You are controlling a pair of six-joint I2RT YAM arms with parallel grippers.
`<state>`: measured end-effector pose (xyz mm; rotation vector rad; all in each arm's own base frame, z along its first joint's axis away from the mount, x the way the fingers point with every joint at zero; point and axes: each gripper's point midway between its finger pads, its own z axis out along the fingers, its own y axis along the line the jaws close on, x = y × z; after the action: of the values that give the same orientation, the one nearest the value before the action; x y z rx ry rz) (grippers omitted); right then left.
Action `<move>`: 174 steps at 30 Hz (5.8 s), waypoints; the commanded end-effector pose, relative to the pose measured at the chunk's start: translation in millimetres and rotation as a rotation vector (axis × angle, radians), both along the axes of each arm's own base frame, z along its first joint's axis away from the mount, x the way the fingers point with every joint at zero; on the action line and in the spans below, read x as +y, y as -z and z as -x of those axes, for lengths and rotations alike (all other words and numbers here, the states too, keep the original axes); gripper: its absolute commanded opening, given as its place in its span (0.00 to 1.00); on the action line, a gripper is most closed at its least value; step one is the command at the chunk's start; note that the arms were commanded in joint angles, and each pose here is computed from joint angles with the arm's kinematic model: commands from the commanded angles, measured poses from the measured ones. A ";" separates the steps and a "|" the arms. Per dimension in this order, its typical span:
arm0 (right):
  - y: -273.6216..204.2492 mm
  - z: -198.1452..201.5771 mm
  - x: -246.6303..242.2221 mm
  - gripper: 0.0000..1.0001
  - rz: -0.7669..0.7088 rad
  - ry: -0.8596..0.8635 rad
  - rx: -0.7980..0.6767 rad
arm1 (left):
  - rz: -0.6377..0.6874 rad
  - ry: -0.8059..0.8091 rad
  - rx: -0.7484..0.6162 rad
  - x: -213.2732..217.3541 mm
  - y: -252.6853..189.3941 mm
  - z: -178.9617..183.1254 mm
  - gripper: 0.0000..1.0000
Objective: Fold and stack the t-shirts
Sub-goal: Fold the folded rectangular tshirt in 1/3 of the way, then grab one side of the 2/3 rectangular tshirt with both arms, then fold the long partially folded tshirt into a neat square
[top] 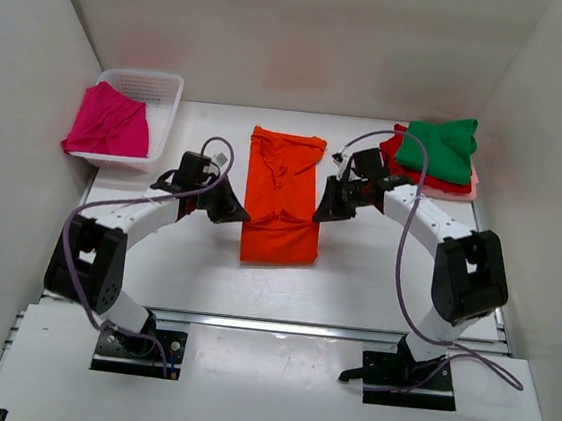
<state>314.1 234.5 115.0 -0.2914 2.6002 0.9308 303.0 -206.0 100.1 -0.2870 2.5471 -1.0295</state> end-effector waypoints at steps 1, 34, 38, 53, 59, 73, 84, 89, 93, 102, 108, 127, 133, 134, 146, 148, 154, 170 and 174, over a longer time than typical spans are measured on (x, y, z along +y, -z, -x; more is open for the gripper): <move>0.3 -21.3 -0.3 0.00 -0.009 -0.028 -0.012 | 0.034 0.016 -0.078 0.3 -11.9 -33.5 0.03; -20.5 -175.6 4.1 0.40 -0.231 0.170 -0.262 | 0.391 -0.307 -0.317 18.2 -32.9 -182.0 0.68; -41.7 -185.0 -31.2 0.63 -0.228 0.362 -0.355 | 0.397 -0.315 -0.351 25.9 -49.3 -176.6 0.70; 47.3 -1.7 -27.3 0.65 0.144 0.355 -0.127 | -0.199 -0.199 -0.102 20.9 56.9 17.9 0.81; 66.2 31.2 -14.0 0.65 0.129 0.382 -0.081 | -0.218 -0.244 -0.054 22.8 81.1 36.8 0.78; 83.5 14.2 -7.0 0.50 0.061 0.391 -0.042 | -0.186 -0.273 -0.044 8.1 91.7 21.7 0.61; 74.8 59.4 6.2 0.00 0.081 0.244 -0.026 | -0.192 -0.218 -0.005 18.1 80.3 62.1 0.00; 75.2 124.1 -3.2 0.00 0.071 0.214 0.001 | -0.189 -0.206 0.023 34.1 77.0 106.4 0.00; 71.7 169.2 -1.0 0.00 0.032 0.182 0.026 | -0.177 -0.195 0.063 41.8 83.5 139.3 0.00; 48.7 215.2 2.0 0.00 -0.058 0.087 0.082 | -0.038 -0.173 0.038 26.2 38.8 159.1 0.00; 4.3 185.0 -5.6 0.00 -0.123 0.100 0.021 | 0.003 -0.156 -0.058 16.5 -13.0 126.0 0.00; -62.8 -17.3 -23.3 0.00 -0.167 0.179 -0.229 | 0.090 -0.245 -0.273 0.3 -94.1 -85.4 0.08; -62.9 -79.2 -38.8 0.01 -0.155 0.265 -0.263 | 0.119 -0.242 -0.276 -9.1 -85.3 -146.1 0.19; -54.0 -88.6 -44.8 0.00 -0.145 0.285 -0.255 | 0.121 -0.236 -0.306 -10.7 -96.0 -157.9 0.21; 33.9 -201.6 -73.8 0.06 -0.012 0.302 -0.255 | 0.083 -0.279 -0.252 -30.4 -18.1 -254.1 0.31; 23.8 -231.6 -73.1 0.00 0.003 0.303 -0.291 | 0.136 -0.276 -0.338 -33.2 -34.6 -259.9 0.41; 39.6 -240.2 -71.0 0.00 0.036 0.279 -0.269 | 0.100 -0.146 -0.316 -35.5 -27.3 -259.6 0.51; 31.3 -231.3 -62.3 0.00 0.021 0.265 -0.284 | 0.104 -0.098 -0.282 -63.8 -2.3 -240.4 0.56; 30.8 -230.6 -64.8 0.00 0.023 0.259 -0.290 | 0.045 -0.066 -0.265 -67.2 3.9 -235.2 0.57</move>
<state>539.5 169.0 46.5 -0.0269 2.4032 0.7170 538.5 -267.9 81.8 -0.2955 2.2654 -1.0457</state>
